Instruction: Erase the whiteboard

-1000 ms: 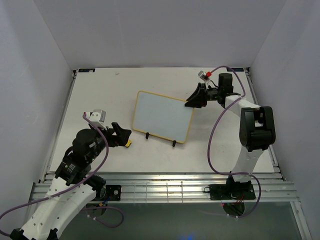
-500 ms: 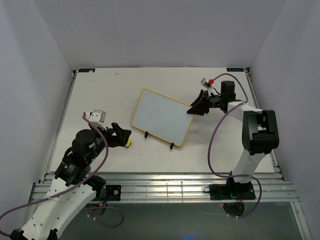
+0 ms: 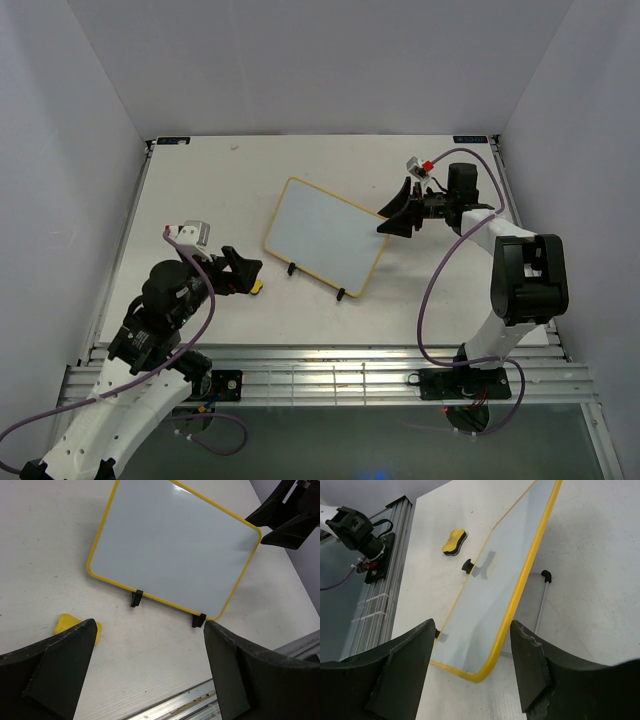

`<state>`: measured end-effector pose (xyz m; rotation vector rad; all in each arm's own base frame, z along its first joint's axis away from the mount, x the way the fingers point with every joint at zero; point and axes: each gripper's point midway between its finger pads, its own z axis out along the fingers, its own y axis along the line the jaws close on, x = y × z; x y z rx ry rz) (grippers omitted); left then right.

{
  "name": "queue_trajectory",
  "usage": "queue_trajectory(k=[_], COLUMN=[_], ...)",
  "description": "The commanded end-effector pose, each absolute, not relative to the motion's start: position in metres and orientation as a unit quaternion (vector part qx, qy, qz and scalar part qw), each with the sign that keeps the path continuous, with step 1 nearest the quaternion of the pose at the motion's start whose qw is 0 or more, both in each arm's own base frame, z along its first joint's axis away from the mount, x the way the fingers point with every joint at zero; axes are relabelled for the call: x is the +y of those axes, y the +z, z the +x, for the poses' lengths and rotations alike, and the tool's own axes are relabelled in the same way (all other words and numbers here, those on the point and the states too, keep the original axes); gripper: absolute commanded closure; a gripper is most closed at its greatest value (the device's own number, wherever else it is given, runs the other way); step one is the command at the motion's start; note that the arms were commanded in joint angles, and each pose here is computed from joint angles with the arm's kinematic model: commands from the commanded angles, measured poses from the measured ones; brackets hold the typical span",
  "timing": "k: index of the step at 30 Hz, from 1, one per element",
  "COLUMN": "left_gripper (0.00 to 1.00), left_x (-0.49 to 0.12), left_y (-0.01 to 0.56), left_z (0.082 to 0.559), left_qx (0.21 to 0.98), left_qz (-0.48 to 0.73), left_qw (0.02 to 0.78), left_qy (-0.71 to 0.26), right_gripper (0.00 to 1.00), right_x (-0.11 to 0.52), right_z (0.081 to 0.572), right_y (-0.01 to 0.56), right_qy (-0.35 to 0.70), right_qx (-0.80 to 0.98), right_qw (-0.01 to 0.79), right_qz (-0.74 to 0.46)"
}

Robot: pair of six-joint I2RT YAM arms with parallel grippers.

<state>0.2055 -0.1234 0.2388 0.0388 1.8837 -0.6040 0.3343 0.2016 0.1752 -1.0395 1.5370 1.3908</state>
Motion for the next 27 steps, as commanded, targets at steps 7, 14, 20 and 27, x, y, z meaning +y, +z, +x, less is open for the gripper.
queue_trajectory(k=[7,14,20,27], left_gripper=[0.02,0.02,0.02,0.02], left_x=[-0.125,-0.124,-0.118,-0.109], left_y=[0.243,0.244,0.242,0.234], left_z=[0.206,0.205,0.208,0.217], left_qx=[0.787,0.786,0.789,0.801], left_qz=[0.022,0.02,0.006,-0.022], left_qw=[0.558,0.561,0.562,0.558], left_qy=[-0.261,-0.26,-0.247,-0.216], right_gripper=[0.07,0.1,0.1,0.1], right_x=[0.192,0.179,0.172,0.162], right_z=[0.343,0.349,0.348,0.334], right_y=[0.176,0.161,0.169,0.185], right_qy=[0.5,0.437,0.409,0.378], right_qx=[0.633,0.693,0.72,0.745], right_qw=[0.43,0.422,0.43,0.439], right_qz=[-0.406,-0.387,-0.359,-0.332])
